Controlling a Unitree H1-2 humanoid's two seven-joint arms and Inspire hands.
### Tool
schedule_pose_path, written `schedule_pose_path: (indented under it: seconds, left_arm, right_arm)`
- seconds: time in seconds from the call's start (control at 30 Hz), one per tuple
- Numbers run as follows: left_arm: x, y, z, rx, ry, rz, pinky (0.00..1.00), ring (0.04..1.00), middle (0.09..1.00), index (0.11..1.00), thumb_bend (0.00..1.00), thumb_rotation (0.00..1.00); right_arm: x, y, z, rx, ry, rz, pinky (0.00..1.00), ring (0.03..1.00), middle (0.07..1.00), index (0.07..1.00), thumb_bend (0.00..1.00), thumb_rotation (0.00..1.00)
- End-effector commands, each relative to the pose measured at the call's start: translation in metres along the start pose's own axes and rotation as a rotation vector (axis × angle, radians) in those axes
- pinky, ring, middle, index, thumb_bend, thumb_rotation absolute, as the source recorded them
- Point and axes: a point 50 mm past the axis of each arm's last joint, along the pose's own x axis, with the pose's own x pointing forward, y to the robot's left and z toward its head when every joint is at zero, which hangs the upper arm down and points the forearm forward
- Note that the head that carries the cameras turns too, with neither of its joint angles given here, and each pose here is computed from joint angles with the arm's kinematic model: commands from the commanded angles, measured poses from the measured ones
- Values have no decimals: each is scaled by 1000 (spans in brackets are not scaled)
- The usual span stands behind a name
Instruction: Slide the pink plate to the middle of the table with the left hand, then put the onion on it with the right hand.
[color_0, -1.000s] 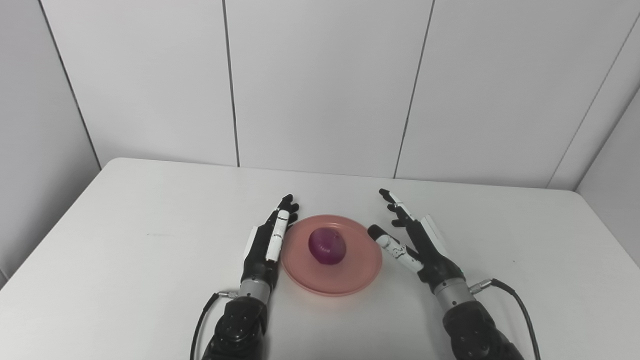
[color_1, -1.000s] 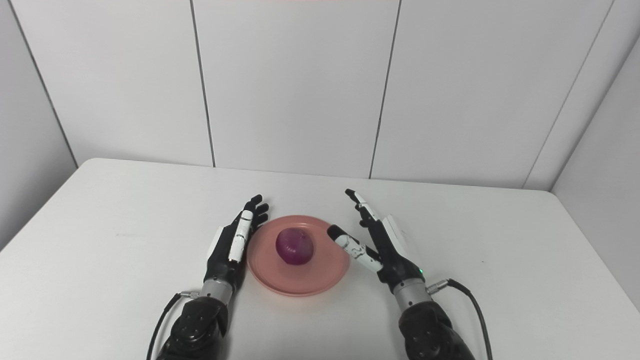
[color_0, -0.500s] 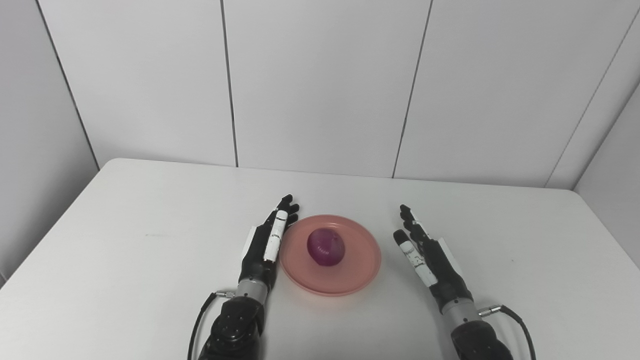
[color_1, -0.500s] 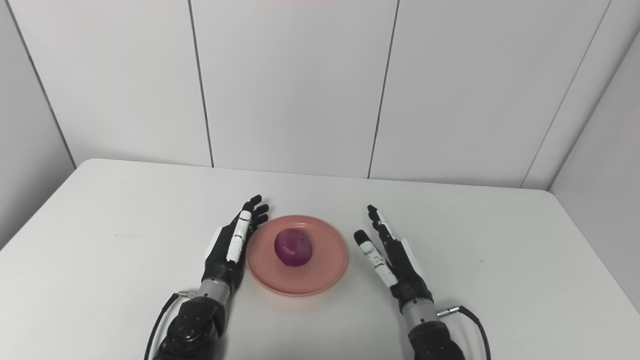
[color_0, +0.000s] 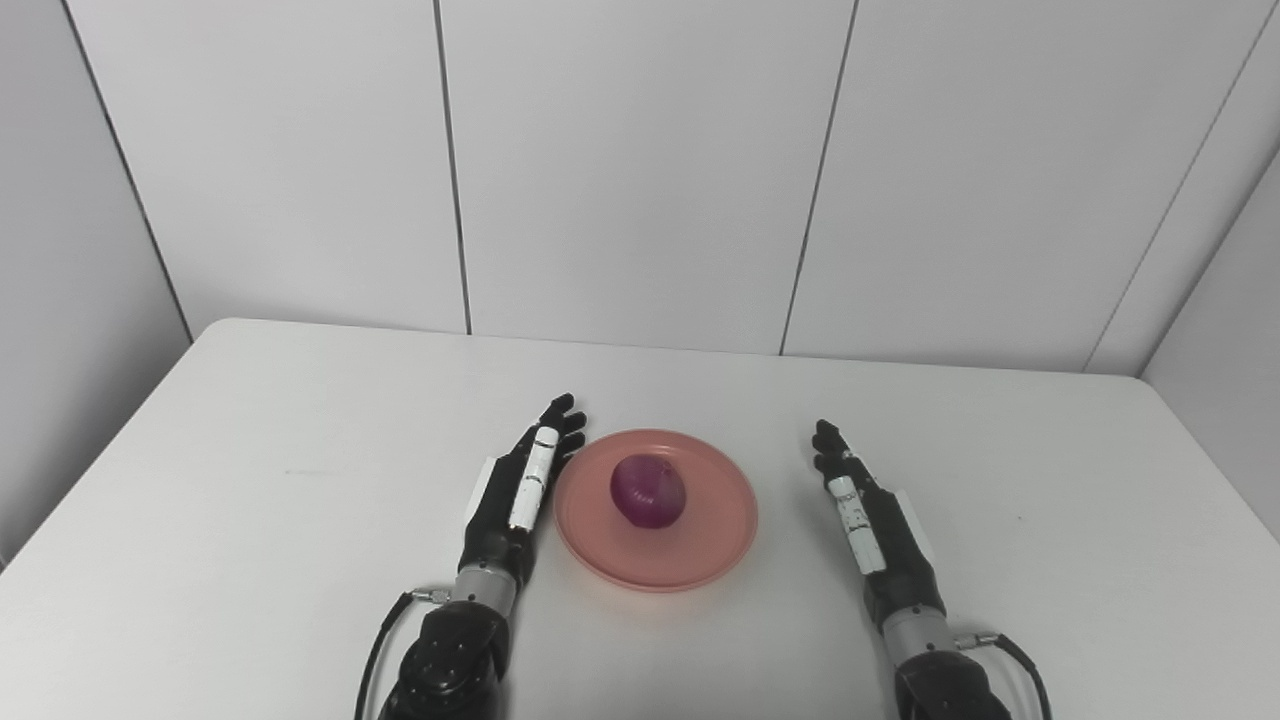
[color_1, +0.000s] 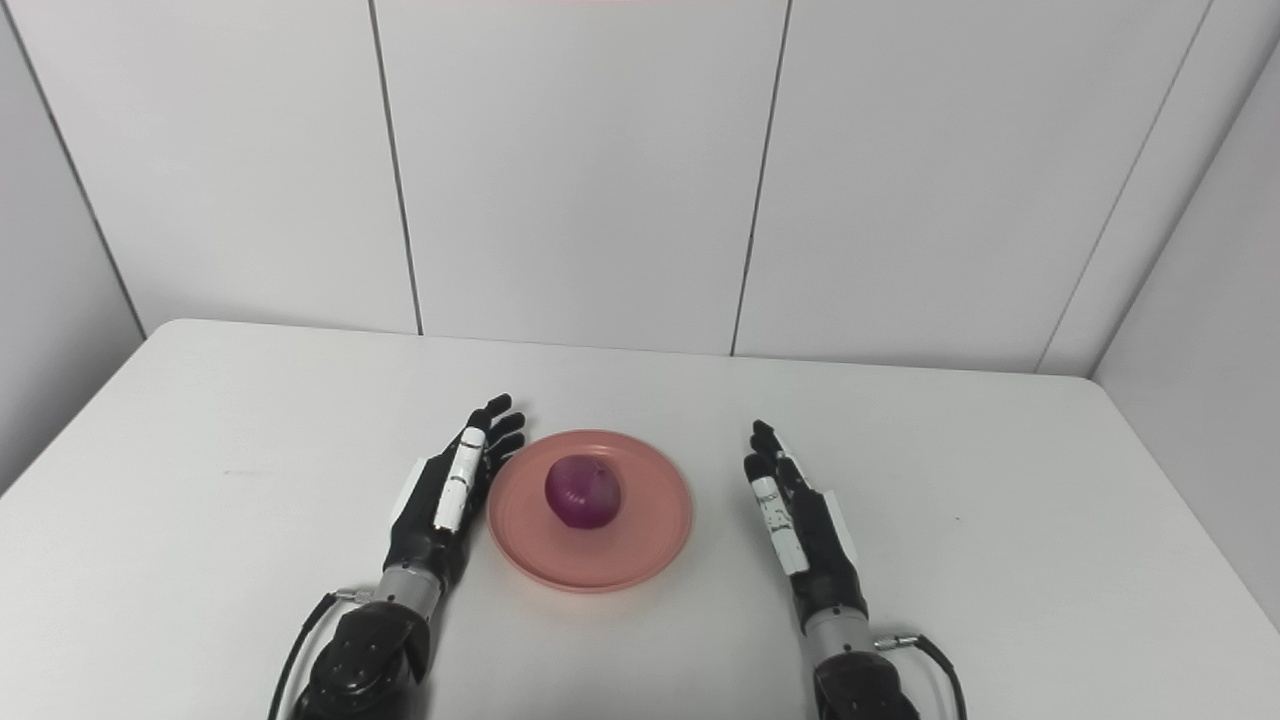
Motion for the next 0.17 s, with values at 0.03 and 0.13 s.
schedule_pose_path:
  seconds: [0.03,0.13]
  left_arm:
    - [-3,19,6,16,-24,19,921,912,909,892,517,1000]
    - [-6,24,6,25,-32,19,923,913,909,894,523,1000]
  right_arm:
    - [11,-1,19,5,-116,-39,944,923,927,938,685,1000]
    - [10,0,17,21,-116,-41,949,929,936,945,681,1000]
